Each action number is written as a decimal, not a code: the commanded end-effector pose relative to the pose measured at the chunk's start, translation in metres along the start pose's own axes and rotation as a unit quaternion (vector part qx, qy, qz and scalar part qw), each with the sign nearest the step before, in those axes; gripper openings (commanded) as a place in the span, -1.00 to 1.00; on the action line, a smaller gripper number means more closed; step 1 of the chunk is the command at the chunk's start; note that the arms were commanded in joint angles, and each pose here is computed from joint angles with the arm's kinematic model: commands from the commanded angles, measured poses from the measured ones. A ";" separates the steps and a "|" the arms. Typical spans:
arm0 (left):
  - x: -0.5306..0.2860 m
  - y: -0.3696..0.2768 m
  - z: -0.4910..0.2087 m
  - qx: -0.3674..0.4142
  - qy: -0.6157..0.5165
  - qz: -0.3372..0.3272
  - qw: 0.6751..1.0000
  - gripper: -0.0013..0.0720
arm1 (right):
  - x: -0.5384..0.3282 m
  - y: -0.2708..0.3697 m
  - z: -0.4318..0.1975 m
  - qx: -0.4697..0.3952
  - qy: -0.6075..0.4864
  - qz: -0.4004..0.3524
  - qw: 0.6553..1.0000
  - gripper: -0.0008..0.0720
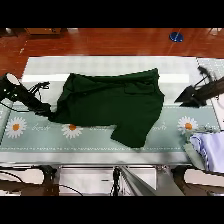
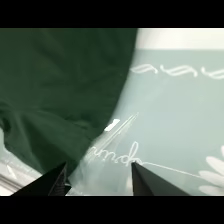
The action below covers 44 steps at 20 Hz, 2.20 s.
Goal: Fold the shirts.
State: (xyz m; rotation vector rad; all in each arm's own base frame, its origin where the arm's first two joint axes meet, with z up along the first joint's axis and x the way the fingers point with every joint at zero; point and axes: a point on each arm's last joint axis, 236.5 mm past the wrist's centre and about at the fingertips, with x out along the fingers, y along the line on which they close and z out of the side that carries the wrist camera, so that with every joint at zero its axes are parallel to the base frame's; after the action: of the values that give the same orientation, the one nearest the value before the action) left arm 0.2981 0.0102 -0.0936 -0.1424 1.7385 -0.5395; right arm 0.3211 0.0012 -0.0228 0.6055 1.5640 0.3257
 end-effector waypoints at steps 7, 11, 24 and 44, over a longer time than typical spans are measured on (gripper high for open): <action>-0.002 -0.011 0.009 -0.018 -0.021 -0.024 0.999 -0.91 | 0.109 -0.001 -0.030 0.021 -0.045 -0.013 0.999 0.40; -0.002 -0.011 0.009 -0.017 -0.021 -0.023 0.999 -0.91 | 0.125 0.016 -0.013 0.009 -0.079 -0.022 0.997 0.36; -0.358 -0.215 0.079 0.146 -0.560 -0.107 0.808 -0.92 | -0.235 0.213 0.014 -0.223 -0.521 0.003 0.824 -0.92; -0.418 -0.363 -0.220 0.153 -0.706 0.186 0.666 -0.92 | -0.372 0.255 -0.233 -0.250 -0.567 -0.156 0.769 -0.93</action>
State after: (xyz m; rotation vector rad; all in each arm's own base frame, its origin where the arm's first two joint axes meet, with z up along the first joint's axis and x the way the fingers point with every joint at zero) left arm 0.1316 -0.0914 0.4878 0.0676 0.0043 -0.2407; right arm 0.1522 0.0392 0.4726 0.0603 0.2284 0.0779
